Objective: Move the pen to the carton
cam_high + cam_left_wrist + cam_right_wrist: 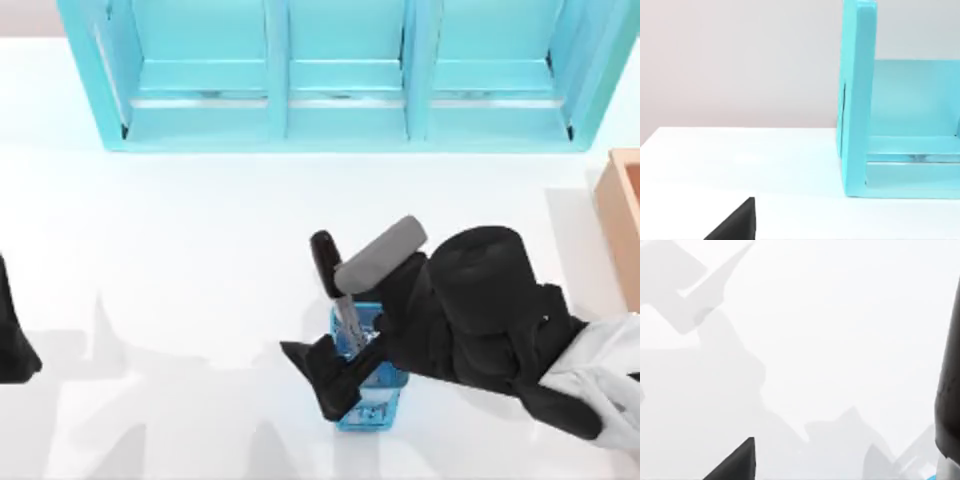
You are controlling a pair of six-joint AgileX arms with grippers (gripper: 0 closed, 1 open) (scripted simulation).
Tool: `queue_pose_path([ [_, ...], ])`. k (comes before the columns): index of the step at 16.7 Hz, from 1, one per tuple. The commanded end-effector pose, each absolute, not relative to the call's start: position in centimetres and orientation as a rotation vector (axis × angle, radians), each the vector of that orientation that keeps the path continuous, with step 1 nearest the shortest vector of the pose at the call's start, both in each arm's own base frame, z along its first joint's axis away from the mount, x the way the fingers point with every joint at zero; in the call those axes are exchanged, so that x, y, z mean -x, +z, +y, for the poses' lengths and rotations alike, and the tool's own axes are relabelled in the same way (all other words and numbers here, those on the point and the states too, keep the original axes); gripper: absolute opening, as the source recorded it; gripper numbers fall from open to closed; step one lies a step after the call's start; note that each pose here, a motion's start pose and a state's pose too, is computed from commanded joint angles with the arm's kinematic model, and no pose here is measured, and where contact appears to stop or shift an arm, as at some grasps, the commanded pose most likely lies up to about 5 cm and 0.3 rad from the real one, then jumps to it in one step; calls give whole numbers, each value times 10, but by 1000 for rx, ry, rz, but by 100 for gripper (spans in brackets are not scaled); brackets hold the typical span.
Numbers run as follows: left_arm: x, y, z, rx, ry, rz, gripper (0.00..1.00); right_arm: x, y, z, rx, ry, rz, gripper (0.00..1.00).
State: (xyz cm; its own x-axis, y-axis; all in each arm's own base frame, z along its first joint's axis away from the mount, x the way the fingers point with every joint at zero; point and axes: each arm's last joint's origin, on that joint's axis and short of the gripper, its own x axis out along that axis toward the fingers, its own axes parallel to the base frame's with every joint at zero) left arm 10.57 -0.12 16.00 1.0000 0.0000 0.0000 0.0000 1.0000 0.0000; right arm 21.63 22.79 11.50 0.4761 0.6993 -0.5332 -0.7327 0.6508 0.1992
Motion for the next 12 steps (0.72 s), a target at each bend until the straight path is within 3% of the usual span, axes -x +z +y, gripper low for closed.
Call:
queue_pose_path([
  [7, -106, 160, -1, 0, 0, 0, 100, -216, 115, 228, 59, 875, 623, 2],
  [12, -106, 160, -1, 0, 0, 0, 100, -216, 115, 228, 59, 875, 623, 0],
])
